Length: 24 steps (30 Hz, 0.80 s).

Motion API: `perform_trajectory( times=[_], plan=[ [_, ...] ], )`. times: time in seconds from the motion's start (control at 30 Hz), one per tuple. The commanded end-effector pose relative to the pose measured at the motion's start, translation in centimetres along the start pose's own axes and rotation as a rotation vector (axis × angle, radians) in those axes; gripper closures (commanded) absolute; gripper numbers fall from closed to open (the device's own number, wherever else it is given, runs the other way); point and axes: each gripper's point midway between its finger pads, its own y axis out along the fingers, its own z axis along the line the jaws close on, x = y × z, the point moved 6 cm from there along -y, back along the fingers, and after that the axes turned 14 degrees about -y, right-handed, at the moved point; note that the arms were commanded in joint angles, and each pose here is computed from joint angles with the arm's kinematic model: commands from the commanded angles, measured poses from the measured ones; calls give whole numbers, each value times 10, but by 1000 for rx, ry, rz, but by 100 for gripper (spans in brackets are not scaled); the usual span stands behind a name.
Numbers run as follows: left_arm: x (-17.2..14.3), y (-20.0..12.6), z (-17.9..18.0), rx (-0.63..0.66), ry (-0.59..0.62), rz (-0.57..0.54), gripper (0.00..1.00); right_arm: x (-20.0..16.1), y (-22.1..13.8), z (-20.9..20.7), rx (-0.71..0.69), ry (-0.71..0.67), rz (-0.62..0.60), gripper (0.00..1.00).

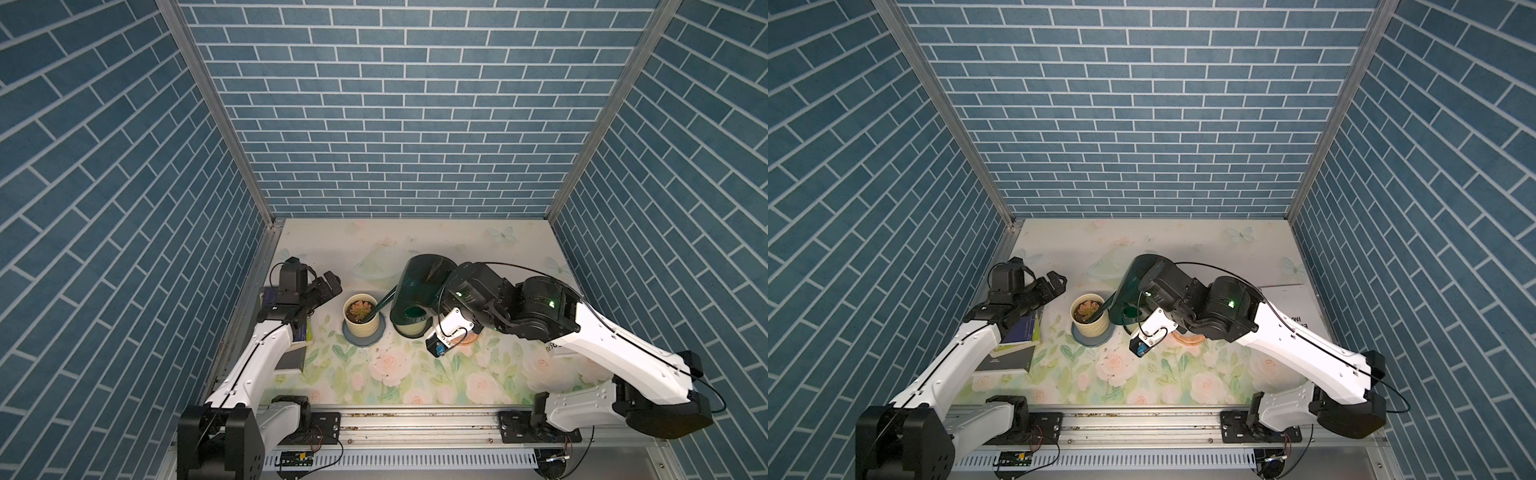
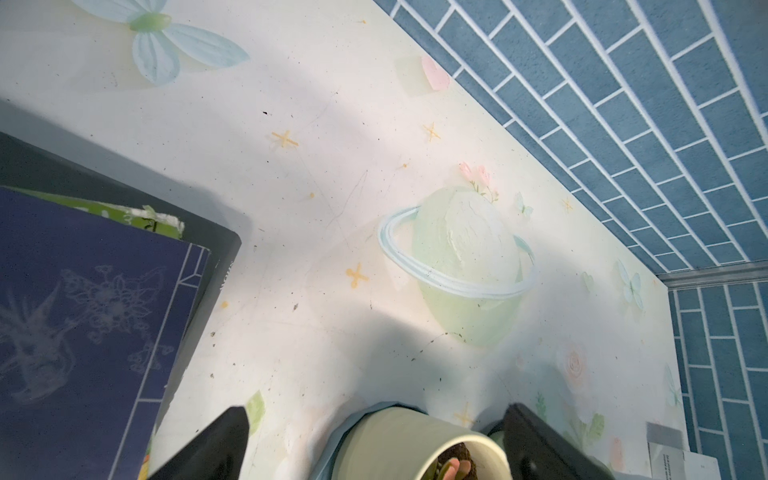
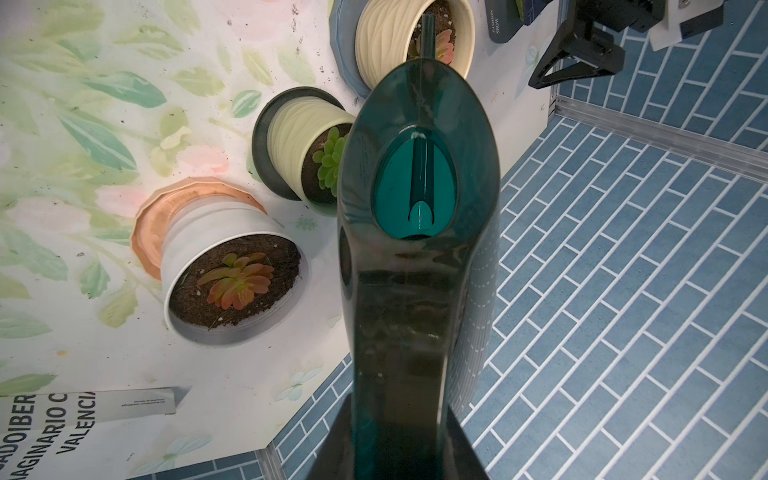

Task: Water the succulent around the soil edge
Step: Water the soil of the potted plant with water.

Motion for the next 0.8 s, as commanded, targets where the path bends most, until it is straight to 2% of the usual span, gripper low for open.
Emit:
perform_trajectory(
  times=[0.0, 0.23, 0.43, 0.77],
  plan=[
    [0, 1, 2, 5, 17, 4, 0, -7, -10, -23, -110, 26, 15, 100],
    [-2, 4, 3, 4, 21, 15, 0, -6, -3, -33, -127, 29, 30, 100],
    [-2, 5, 3, 2, 26, 20, 0, -12, 11, -40, -159, 40, 112, 100],
    [-2, 5, 4, 8, 28, 18, 0, -28, 9, -20, -91, 16, 154, 100]
  ],
)
